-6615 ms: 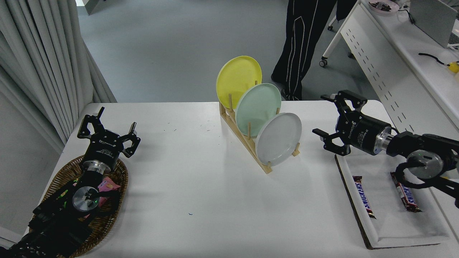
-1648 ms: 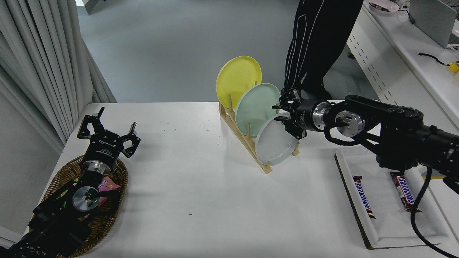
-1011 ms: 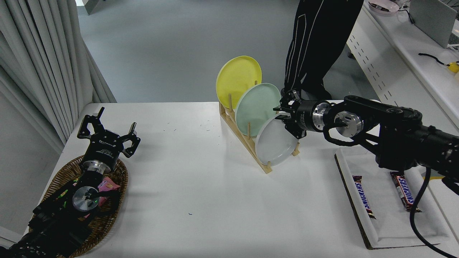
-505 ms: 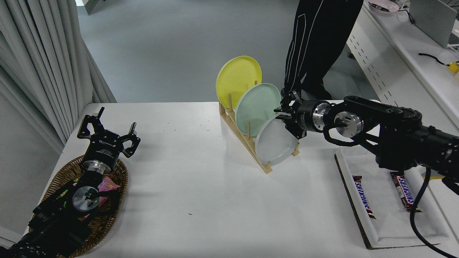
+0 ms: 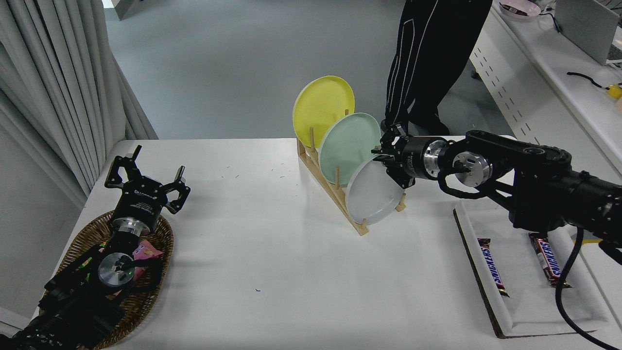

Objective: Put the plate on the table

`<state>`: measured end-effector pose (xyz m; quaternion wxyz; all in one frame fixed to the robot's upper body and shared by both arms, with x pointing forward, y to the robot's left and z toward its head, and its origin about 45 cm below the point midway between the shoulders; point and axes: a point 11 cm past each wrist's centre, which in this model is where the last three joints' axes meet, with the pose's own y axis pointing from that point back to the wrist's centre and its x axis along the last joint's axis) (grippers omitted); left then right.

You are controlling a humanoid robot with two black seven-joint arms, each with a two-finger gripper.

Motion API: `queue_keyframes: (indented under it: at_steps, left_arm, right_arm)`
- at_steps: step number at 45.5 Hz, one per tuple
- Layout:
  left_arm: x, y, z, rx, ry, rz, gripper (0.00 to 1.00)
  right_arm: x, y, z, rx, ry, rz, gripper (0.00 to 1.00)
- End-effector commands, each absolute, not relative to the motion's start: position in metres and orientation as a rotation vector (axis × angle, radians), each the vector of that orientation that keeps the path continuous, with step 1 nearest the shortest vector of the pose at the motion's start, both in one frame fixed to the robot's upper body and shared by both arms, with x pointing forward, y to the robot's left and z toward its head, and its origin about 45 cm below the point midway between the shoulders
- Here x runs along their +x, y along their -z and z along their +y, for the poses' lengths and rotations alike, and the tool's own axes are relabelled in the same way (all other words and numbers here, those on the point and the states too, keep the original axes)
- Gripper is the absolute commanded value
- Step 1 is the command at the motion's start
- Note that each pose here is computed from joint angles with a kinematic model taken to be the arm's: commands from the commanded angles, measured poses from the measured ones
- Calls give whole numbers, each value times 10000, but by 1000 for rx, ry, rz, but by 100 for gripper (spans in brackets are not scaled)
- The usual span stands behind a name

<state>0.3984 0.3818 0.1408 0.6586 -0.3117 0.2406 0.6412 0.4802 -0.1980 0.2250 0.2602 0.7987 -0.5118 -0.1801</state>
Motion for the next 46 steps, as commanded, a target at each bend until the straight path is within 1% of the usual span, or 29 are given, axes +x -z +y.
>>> queue_keyframes:
  at_steps: [1, 5, 13, 23, 31, 38, 39, 40, 46]
  left_arm:
    - [3985, -1407, 3817, -705, -1451, 546, 100]
    - [3984, -1408, 3818, -706, -1452, 545, 100]
    - [3984, -1408, 3818, -706, -1452, 545, 100]
    - [3984, -1408, 3818, -706, -1452, 545, 100]
    - [3984, -1408, 3818, -706, -1452, 545, 100]
    - [3984, -1408, 3818, -706, -1452, 545, 100]
    - [3990, -1414, 3816, -707, -1451, 543, 100]
    - [3984, -1408, 3818, -706, -1452, 544, 100]
    - [3984, -1408, 3818, -706, -1452, 545, 100]
  right_arm:
    - [4786, -2220, -1984, 2146, 495, -1380, 3]
    - [4780, -2205, -1995, 2135, 502, -1378, 0]
    - [4755, -2184, -1984, 2127, 514, -1360, 0]
    - [4770, -2275, -1961, 2138, 532, -1342, 0]
    - [4815, -2475, -2047, 2152, 571, -1369, 0]
    - [4851, -2789, -2063, 2190, 545, -1381, 0]
    - [4848, -2832, -2060, 2203, 554, -1381, 0]
    - [4850, -2890, -2048, 2219, 565, -1383, 0]
    - [4852, -3256, -2000, 2296, 613, -1400, 0]
